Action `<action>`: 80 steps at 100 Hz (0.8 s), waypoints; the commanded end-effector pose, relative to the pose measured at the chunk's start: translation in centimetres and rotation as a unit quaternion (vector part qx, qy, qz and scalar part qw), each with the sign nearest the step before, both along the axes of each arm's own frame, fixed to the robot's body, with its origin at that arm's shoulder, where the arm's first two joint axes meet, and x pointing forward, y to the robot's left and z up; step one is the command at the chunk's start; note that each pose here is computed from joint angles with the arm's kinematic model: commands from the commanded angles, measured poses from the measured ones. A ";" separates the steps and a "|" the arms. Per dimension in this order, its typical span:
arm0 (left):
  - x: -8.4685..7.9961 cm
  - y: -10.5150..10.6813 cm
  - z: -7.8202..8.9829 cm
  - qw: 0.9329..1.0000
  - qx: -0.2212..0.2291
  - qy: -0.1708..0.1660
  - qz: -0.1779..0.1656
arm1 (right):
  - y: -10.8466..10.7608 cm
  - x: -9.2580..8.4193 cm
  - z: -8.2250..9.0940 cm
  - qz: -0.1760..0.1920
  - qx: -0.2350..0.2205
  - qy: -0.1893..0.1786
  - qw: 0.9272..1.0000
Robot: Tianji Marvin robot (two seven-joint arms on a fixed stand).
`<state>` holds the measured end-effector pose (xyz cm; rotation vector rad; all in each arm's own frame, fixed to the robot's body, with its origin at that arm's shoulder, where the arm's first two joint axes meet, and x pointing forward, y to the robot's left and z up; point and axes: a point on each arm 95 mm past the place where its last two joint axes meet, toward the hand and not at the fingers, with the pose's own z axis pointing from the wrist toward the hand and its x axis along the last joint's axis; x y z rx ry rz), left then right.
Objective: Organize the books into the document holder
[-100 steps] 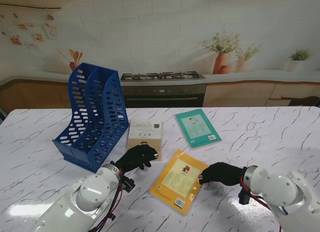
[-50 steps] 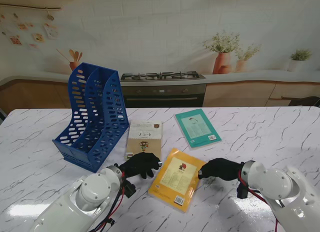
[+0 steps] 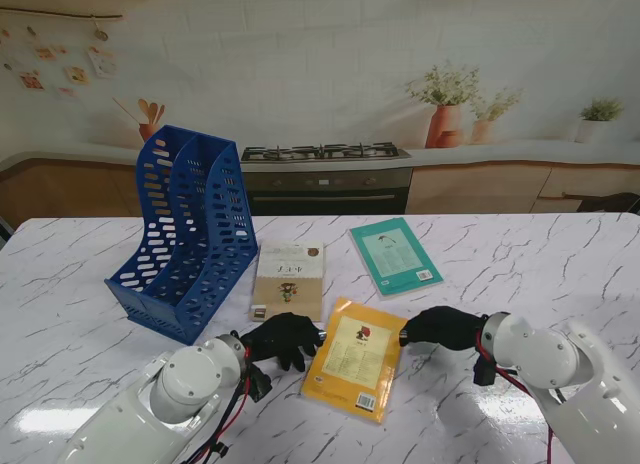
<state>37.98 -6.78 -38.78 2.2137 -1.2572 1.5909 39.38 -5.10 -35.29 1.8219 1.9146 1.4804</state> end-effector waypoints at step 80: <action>-1.7 -0.6 1.0 0.999 -0.045 -0.009 -0.003 | -0.7 0.0 0.2 -0.092 0.014 -0.051 0.994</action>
